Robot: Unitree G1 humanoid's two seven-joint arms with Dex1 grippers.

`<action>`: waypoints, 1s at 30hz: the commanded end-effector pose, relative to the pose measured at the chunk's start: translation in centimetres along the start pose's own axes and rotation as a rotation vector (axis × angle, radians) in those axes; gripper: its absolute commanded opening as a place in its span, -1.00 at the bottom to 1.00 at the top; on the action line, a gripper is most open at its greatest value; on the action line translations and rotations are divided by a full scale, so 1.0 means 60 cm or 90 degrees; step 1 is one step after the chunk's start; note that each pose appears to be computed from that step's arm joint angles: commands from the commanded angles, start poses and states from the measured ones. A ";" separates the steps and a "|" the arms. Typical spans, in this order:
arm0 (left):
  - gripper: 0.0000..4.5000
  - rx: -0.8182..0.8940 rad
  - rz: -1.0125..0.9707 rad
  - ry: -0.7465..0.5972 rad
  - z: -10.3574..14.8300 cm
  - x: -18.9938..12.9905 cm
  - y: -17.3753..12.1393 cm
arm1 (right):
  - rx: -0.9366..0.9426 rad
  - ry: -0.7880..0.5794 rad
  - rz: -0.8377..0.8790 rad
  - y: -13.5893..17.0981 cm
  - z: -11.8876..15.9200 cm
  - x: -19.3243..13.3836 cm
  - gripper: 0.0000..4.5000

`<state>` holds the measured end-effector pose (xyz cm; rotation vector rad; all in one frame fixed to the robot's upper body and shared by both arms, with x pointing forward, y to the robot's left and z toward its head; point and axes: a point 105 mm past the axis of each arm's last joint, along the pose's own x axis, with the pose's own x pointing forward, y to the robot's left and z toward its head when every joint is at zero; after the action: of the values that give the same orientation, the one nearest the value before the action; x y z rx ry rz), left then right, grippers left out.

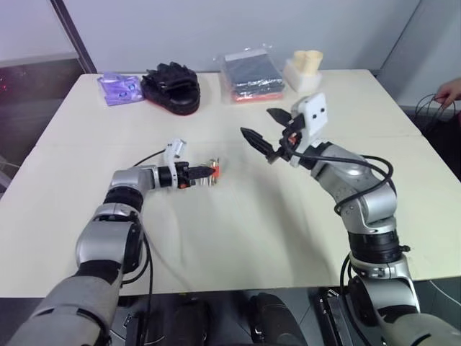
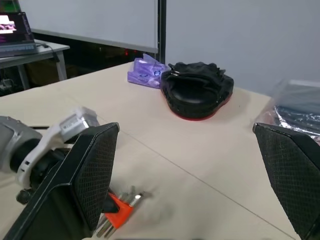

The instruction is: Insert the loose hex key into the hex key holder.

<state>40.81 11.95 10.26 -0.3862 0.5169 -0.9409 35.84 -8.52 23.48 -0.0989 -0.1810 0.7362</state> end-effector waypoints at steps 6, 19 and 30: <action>-1.00 -0.032 0.078 -0.042 0.009 -0.013 0.029 | -0.029 -0.033 -0.009 0.000 0.026 -0.007 0.98; -1.00 -0.022 0.143 -0.052 0.014 -0.020 0.048 | -0.038 -0.036 -0.013 -0.003 0.029 -0.006 0.98; -0.44 0.070 0.166 -0.050 0.023 -0.024 0.055 | -0.039 -0.039 -0.011 -0.002 0.028 -0.003 1.00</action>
<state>43.04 14.30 10.11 -0.2854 0.4264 -0.7163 35.97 -8.81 23.37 -0.1197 -0.1858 0.7133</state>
